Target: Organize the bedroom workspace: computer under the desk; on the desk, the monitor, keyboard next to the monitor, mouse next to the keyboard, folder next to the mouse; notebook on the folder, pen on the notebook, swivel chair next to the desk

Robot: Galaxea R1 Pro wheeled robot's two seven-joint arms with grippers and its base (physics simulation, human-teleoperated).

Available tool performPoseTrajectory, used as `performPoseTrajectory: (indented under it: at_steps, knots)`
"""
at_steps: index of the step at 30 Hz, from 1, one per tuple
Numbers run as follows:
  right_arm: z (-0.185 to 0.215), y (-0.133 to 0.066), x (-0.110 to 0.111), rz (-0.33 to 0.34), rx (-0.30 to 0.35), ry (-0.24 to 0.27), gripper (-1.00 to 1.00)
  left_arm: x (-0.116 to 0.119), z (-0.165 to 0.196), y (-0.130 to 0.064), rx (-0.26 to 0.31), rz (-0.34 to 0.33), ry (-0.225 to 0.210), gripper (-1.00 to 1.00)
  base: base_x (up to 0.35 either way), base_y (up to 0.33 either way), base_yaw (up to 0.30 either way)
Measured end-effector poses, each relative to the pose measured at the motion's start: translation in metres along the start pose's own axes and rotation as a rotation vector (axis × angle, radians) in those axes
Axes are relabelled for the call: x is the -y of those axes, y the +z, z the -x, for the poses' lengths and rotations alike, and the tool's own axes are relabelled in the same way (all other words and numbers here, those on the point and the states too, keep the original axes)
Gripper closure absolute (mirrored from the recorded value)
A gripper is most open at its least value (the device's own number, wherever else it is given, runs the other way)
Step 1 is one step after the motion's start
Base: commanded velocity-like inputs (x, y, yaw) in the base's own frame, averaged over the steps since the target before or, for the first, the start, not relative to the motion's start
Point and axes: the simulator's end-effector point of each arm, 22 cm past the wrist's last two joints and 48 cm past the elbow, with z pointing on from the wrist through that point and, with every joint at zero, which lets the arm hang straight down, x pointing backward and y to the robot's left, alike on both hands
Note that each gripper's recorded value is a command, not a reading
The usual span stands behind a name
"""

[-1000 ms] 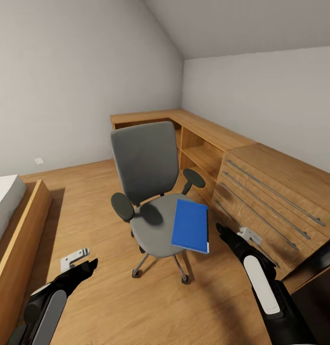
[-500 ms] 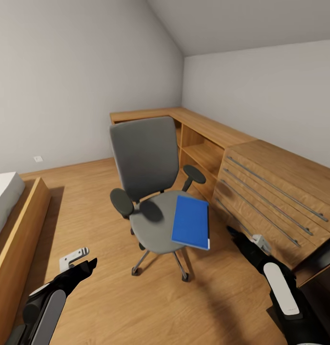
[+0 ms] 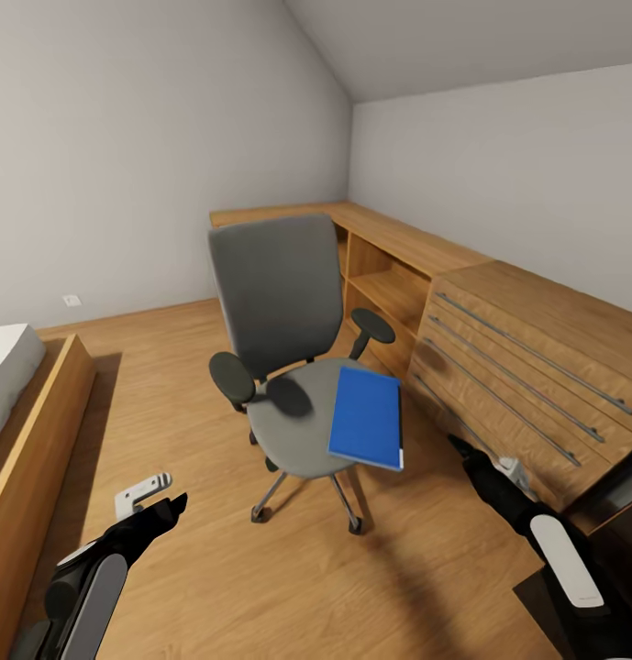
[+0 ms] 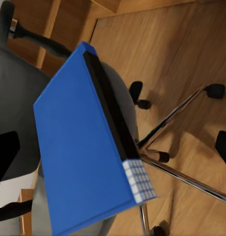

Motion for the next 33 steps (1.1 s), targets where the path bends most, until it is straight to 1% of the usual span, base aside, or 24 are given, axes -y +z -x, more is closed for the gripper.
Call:
performPoseTrajectory:
  at_steps: [6,9,16,20,26,33]
  knots:
    - [-0.007,0.002,0.007,0.037,-0.007,0.041,-1.0,-0.002,-0.01,0.007,-0.001,-0.003,0.003,-1.0,0.0,0.0,0.0]
    - [-0.016,0.004,0.016,0.038,-0.03,0.058,-1.0,0.003,-0.017,0.011,-0.003,-0.013,0.011,-1.0,0.0,0.0,0.0]
    - [-0.033,0.007,0.038,0.029,-0.056,0.081,-1.0,0.005,-0.03,0.019,-0.004,-0.024,0.022,-1.0,0.0,0.0,0.0]
    - [-0.04,0.009,0.044,0.038,-0.067,0.086,-1.0,0.006,-0.038,0.024,-0.005,-0.029,0.025,-1.0,0.0,0.0,0.0]
    - [-0.056,0.011,0.049,0.065,-0.103,0.095,-1.0,0.012,-0.052,0.031,-0.011,-0.044,0.043,-1.0,0.0,0.0,0.0]
    - [-0.067,0.014,0.06,0.073,-0.114,0.097,-1.0,0.009,-0.065,0.039,-0.012,-0.045,0.048,-1.0,0.0,0.0,0.0]
